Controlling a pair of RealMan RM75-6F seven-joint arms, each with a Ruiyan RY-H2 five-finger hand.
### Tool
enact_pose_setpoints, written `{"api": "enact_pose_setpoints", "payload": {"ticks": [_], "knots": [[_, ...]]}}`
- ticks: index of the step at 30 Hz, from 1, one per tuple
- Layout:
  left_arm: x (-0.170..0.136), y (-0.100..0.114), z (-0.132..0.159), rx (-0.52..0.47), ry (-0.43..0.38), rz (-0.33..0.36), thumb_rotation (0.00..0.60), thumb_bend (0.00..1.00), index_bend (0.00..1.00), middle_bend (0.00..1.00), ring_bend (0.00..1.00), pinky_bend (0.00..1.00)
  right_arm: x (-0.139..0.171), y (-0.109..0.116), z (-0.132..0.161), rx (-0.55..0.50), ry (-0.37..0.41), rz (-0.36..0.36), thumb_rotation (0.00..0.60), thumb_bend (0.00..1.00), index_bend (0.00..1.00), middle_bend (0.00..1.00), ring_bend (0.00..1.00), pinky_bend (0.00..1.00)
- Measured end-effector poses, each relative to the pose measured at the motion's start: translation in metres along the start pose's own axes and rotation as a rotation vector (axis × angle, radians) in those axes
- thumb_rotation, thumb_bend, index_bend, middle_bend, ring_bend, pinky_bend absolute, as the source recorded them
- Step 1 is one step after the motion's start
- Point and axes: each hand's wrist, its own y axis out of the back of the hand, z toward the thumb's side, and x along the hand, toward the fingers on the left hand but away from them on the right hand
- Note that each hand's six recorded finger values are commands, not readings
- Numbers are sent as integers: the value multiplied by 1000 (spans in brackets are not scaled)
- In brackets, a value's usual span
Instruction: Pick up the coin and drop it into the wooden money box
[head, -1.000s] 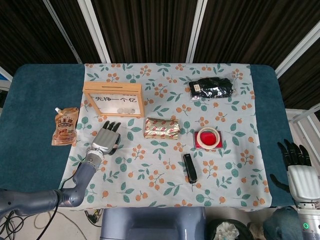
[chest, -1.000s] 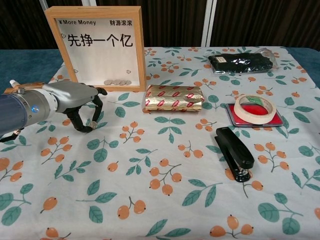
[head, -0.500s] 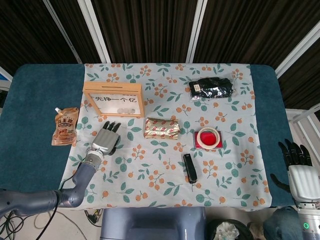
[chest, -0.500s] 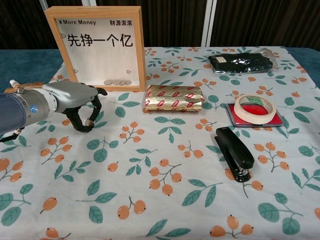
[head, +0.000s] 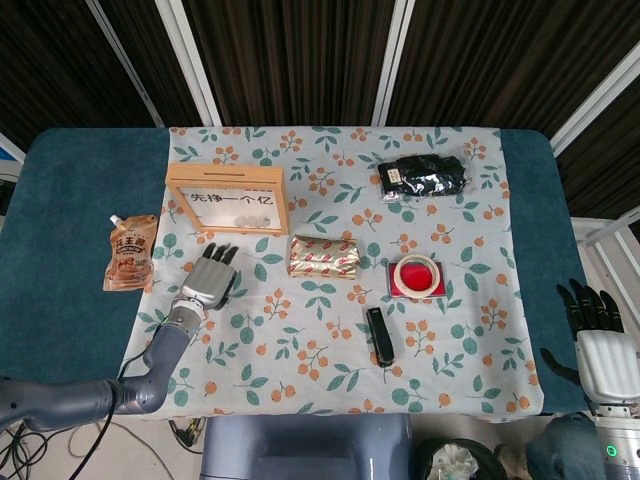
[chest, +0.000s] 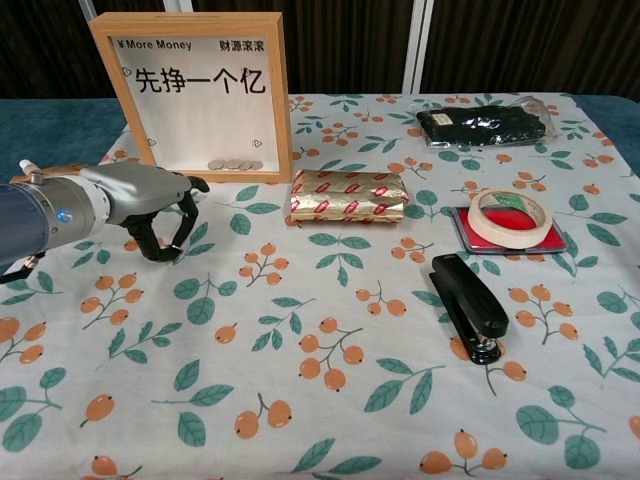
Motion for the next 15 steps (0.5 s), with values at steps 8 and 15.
{"api": "enact_pose_setpoints", "payload": {"ticks": [8,15], "knots": [[-3,11,2,-3,-3,15,600,608,643,0,0,0,0,0,0,0,-2,-1,600,301,0,0,0,0],[-15,36,4,10,-32,35,600,608,645,0,0,0,0,-1,0,-1,-2,3,600,301,0,0,0,0]]}}
